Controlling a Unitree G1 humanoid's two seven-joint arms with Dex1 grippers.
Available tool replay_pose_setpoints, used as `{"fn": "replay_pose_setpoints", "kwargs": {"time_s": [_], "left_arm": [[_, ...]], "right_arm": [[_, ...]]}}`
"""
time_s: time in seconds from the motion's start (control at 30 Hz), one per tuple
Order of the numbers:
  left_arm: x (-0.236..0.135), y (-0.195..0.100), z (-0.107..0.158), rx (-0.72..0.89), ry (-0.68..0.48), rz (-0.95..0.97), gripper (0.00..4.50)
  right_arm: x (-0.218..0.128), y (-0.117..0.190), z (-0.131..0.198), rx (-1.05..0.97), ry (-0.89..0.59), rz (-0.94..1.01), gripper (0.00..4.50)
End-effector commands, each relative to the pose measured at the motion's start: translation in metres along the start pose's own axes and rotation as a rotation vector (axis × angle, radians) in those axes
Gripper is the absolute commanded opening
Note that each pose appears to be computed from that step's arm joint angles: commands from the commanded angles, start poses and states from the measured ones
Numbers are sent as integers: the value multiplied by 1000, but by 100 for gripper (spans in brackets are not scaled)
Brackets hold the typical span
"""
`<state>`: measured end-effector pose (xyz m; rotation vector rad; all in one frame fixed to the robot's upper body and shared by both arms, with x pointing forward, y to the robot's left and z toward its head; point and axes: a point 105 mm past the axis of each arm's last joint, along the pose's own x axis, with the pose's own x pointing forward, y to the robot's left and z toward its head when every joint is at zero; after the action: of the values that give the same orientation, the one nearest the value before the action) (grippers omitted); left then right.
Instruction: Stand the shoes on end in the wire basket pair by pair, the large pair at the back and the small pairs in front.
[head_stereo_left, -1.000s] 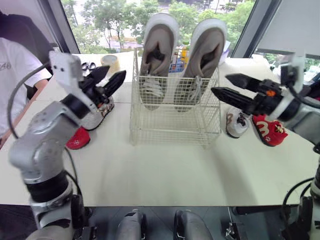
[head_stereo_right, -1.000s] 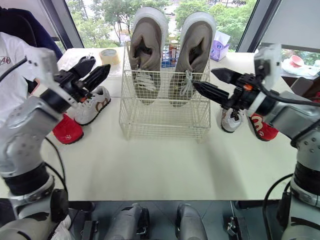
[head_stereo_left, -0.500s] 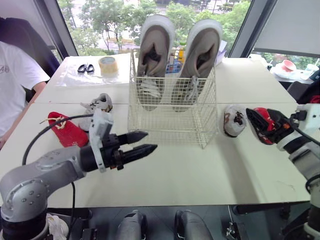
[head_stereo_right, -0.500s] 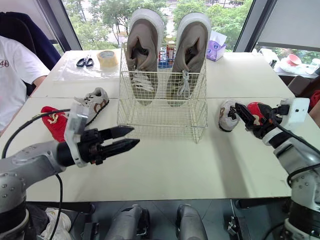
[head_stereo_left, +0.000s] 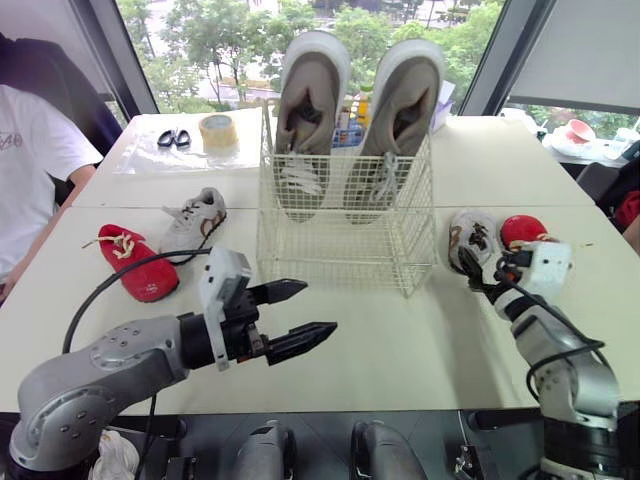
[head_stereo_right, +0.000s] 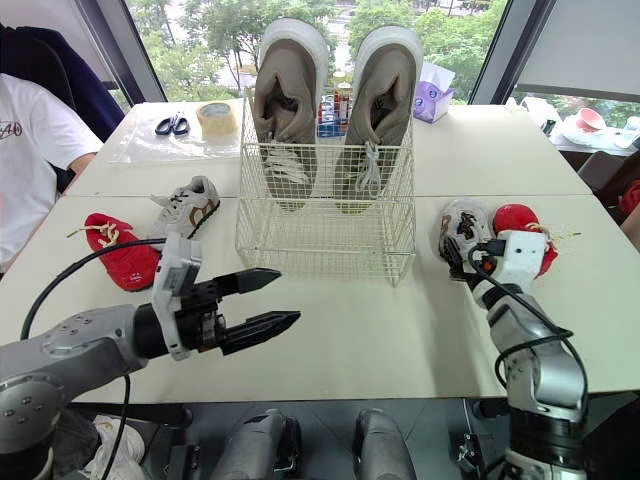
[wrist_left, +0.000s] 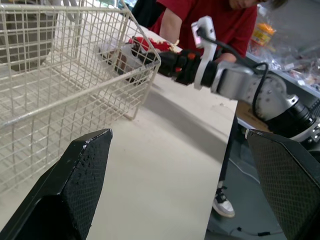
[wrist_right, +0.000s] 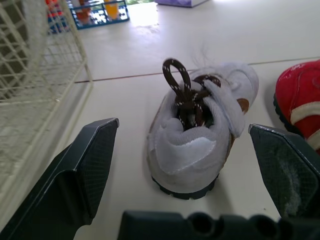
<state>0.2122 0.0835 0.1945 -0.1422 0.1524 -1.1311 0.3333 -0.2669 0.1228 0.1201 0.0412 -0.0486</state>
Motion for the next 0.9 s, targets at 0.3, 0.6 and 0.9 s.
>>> {"fn": "replay_pose_setpoints", "kwargs": {"time_s": [0.3,0.6,0.9], "left_arm": [[-3,0,4,74,4,39,447],[-16,7,16,21,-32,23,450],[-68,52,139,-137,-560,11,450]], "right_arm": [[43,-12,-28,-22,26,-154,425],[45,-9,11,-40,-130,-148,166],[-7,50,289,-399,-909,101,166]]}}
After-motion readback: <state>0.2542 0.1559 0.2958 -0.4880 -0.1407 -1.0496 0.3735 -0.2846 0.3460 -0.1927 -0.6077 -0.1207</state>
